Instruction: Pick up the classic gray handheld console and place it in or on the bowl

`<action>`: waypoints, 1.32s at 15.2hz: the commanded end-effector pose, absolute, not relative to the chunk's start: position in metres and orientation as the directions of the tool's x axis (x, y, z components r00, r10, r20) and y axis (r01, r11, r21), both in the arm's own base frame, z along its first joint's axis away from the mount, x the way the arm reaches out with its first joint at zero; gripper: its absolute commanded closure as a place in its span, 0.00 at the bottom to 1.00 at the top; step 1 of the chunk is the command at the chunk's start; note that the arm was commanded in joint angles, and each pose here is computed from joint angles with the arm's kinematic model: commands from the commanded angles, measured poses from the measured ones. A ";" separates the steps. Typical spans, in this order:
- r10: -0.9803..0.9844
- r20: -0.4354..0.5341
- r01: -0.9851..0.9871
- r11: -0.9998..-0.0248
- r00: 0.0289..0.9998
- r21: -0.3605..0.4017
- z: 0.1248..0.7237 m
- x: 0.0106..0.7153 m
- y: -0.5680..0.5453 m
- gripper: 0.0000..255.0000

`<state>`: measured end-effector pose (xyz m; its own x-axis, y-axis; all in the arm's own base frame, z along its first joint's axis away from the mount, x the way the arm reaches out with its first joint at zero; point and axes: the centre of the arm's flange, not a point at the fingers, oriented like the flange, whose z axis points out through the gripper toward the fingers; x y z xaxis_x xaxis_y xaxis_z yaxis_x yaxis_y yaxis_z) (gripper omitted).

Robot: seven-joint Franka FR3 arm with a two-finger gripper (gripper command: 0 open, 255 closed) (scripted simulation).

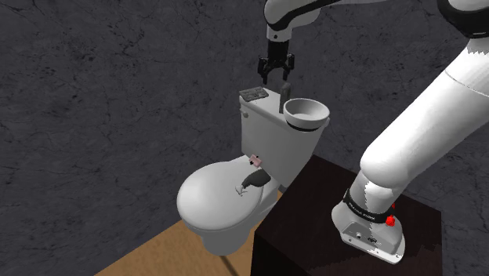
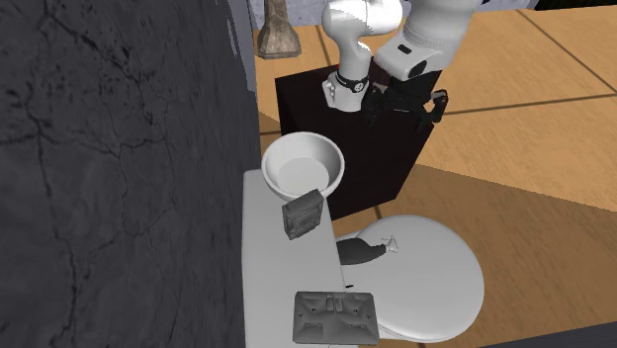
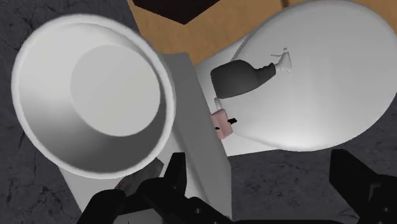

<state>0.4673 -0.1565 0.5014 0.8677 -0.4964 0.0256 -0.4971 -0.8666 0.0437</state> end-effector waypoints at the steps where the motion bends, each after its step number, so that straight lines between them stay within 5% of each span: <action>1: -0.558 0.023 -0.558 -0.829 0.830 0.042 0.489 0.480 -0.181 0.00; 15: -0.879 -0.005 -0.878 -0.477 0.477 0.031 0.414 0.506 -0.349 0.00; 20: -0.879 -0.005 -0.878 -0.477 0.477 0.031 0.387 0.505 -0.350 0.00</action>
<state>0.5054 -0.3492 0.3921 0.4783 -0.8782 -0.0054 -0.8777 -0.4782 0.0310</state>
